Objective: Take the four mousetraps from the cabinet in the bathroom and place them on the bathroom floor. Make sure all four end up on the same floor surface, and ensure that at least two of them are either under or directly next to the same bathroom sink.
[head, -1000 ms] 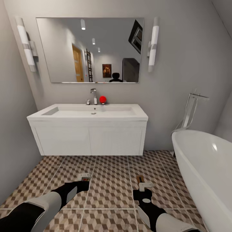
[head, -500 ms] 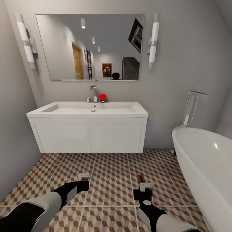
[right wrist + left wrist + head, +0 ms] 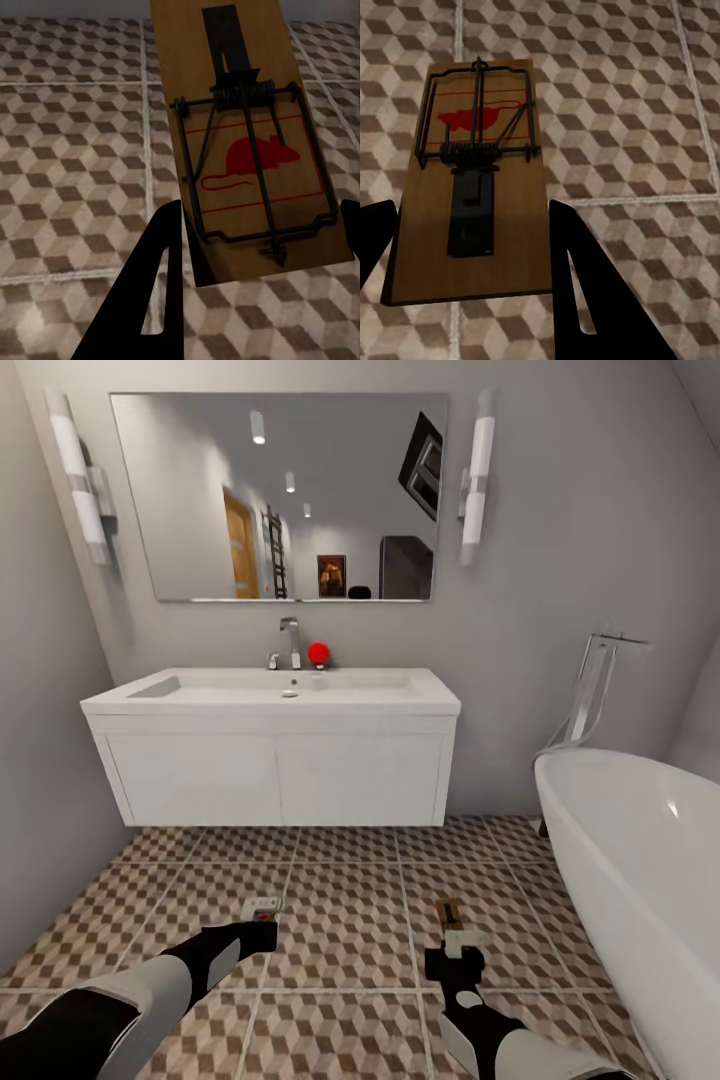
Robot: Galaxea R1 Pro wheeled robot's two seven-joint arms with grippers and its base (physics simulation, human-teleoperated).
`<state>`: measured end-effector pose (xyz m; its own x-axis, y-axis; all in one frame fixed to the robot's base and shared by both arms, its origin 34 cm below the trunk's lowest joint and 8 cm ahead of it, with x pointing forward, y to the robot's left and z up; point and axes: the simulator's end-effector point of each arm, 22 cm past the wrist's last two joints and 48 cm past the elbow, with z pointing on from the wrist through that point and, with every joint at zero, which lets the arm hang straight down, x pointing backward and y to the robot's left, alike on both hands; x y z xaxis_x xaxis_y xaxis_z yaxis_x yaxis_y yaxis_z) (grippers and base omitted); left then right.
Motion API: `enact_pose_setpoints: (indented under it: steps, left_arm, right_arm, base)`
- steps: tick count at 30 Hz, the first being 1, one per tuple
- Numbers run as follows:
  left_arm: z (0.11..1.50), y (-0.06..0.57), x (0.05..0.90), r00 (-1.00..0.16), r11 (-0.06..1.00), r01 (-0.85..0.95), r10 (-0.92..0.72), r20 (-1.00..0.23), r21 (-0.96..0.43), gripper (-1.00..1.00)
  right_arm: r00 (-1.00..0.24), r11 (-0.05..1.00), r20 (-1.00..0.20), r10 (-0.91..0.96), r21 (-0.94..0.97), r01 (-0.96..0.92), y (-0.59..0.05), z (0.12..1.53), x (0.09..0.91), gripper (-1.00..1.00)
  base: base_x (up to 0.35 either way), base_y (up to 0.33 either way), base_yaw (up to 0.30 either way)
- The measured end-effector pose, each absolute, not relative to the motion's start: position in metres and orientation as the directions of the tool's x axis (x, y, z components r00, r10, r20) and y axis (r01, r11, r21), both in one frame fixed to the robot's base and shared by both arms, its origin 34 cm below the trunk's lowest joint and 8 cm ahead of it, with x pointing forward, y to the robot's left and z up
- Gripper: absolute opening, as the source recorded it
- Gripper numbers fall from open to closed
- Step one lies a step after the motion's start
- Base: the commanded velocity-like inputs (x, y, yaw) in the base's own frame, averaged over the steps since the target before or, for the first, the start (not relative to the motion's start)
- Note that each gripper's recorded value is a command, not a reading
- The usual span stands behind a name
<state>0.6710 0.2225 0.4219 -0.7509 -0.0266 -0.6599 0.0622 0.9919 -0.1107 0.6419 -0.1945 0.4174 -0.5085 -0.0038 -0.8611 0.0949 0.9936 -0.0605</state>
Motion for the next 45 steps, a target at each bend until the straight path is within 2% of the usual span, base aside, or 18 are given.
enact_pose_setpoints:
  steps: [25,45]
  left_arm:
    - [0.369,0.227,0.661,-0.73,0.994,0.048,-0.029,-0.683,-0.094,-1.0]
    - [0.32,0.228,0.648,-0.782,0.995,0.038,-0.029,-0.623,-0.095,-1.0]
  right_arm:
    - [-0.508,0.993,-0.861,-0.002,-0.06,0.097,-0.195,0.361,0.627,-1.0]
    - [-0.577,0.994,-0.817,-0.005,-0.068,0.089,-0.195,0.315,0.613,-1.0]
  base:
    - [0.0,0.0,0.0]
    - [0.0,0.0,0.0]
